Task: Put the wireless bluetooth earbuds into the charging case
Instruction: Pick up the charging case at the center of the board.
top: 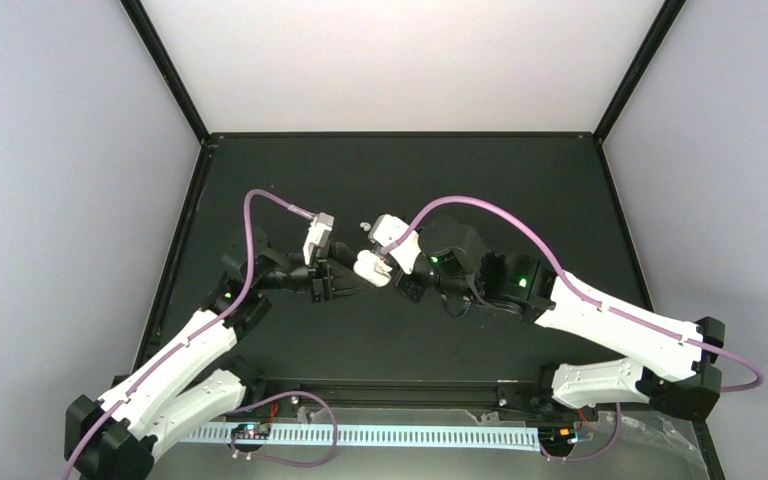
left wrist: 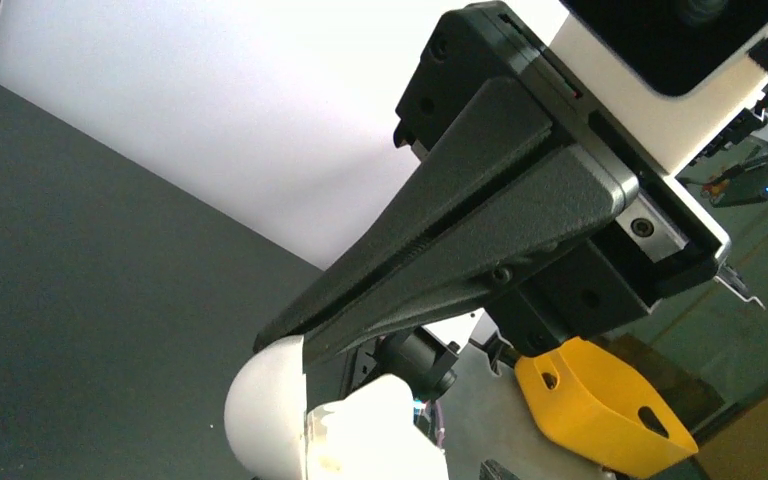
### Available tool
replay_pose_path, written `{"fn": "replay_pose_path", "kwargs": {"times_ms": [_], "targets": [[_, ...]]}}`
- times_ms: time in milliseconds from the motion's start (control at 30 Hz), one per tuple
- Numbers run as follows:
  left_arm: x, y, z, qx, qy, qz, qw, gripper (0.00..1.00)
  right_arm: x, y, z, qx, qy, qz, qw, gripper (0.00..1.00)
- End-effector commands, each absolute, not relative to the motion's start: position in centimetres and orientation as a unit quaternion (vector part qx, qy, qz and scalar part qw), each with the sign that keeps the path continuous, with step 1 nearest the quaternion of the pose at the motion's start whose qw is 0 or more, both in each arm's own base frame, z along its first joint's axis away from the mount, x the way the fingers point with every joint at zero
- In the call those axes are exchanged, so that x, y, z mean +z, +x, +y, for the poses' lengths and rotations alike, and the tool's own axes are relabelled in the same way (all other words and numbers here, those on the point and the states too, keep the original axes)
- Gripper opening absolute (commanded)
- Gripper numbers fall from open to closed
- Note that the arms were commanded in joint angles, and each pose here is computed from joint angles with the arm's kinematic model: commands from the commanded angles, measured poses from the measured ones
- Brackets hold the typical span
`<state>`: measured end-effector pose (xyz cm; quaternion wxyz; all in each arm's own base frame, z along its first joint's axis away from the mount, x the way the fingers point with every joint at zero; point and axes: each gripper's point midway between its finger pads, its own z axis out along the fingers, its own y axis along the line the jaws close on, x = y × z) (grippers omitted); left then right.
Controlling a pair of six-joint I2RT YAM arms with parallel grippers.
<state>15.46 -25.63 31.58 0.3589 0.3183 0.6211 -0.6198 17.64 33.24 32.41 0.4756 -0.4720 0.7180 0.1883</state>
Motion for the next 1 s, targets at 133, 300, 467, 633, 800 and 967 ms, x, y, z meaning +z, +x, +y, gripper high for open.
{"fn": "replay_pose_path", "kwargs": {"times_ms": [133, 300, 467, 633, 800, 967], "targets": [[33.5, 15.9, -25.8, -0.617, 0.319, 0.615, 0.375, 0.46, 33.7, 17.8, 33.6, 0.183, -0.470, 0.709, 0.492, 0.01], [33.3, 16.0, -25.9, -0.616, 0.318, 0.616, 0.374, 0.39, 33.8, 17.8, 33.7, 0.183, -0.470, 0.709, 0.493, 0.01], [33.4, 16.0, -25.9, -0.615, 0.319, 0.615, 0.376, 0.30, 33.7, 17.6, 33.8, 0.184, -0.472, 0.708, 0.492, 0.01], [33.5, 15.9, -25.7, -0.612, 0.322, 0.612, 0.384, 0.19, 33.8, 17.5, 33.8, 0.186, -0.474, 0.707, 0.491, 0.01], [33.2, 15.8, -25.6, -0.606, 0.328, 0.609, 0.392, 0.11, 34.0, 17.2, 33.7, 0.193, -0.474, 0.706, 0.490, 0.01], [33.0, 15.2, -25.4, -0.603, 0.345, 0.595, 0.404, 0.02, 34.9, 16.2, 33.9, 0.225, -0.475, 0.697, 0.487, 0.01]]}}
